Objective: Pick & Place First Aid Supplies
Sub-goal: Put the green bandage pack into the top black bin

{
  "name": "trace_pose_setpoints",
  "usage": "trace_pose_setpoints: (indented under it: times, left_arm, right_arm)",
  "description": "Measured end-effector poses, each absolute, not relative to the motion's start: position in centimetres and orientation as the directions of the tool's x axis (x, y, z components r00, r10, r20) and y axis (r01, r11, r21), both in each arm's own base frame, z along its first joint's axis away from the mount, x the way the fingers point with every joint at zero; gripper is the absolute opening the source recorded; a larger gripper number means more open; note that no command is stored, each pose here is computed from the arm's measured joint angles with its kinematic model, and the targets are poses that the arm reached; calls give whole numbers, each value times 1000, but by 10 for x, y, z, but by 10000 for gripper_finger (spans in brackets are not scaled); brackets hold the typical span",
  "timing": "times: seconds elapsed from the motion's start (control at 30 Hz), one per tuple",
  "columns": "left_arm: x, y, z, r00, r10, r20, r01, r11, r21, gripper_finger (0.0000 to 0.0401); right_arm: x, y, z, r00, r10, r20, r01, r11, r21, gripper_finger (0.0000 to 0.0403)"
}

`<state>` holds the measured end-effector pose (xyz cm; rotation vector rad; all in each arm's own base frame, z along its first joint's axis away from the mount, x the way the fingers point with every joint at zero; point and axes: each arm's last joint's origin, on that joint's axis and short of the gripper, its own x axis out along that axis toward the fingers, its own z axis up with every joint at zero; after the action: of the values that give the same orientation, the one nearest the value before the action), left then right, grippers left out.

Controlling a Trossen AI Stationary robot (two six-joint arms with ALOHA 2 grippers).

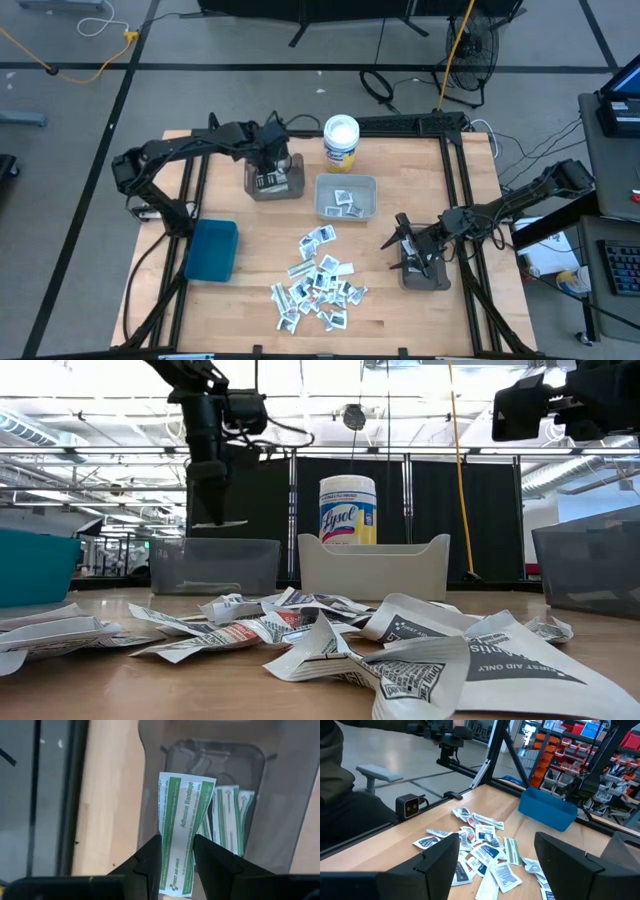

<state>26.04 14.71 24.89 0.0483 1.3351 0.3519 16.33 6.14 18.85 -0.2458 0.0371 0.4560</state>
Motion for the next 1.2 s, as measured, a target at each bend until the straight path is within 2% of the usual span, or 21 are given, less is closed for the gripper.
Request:
trace_pose_setpoints:
  times: [0.2,0.47,1.2]
  left_arm:
    - [251,148,229,145,240,-960,-218,954,206,115]
    - [246,146,207,148,231,-962,-221,955,196,115]
    - [249,150,207,190,257,-947,-240,948,209,117]
  right_arm:
    - [163,61,188,897,431,-96,-442,869,-223,254]
    - [163,61,188,897,431,-96,-442,869,-223,254]
    - [163,61,188,897,431,-96,-441,868,-226,254]
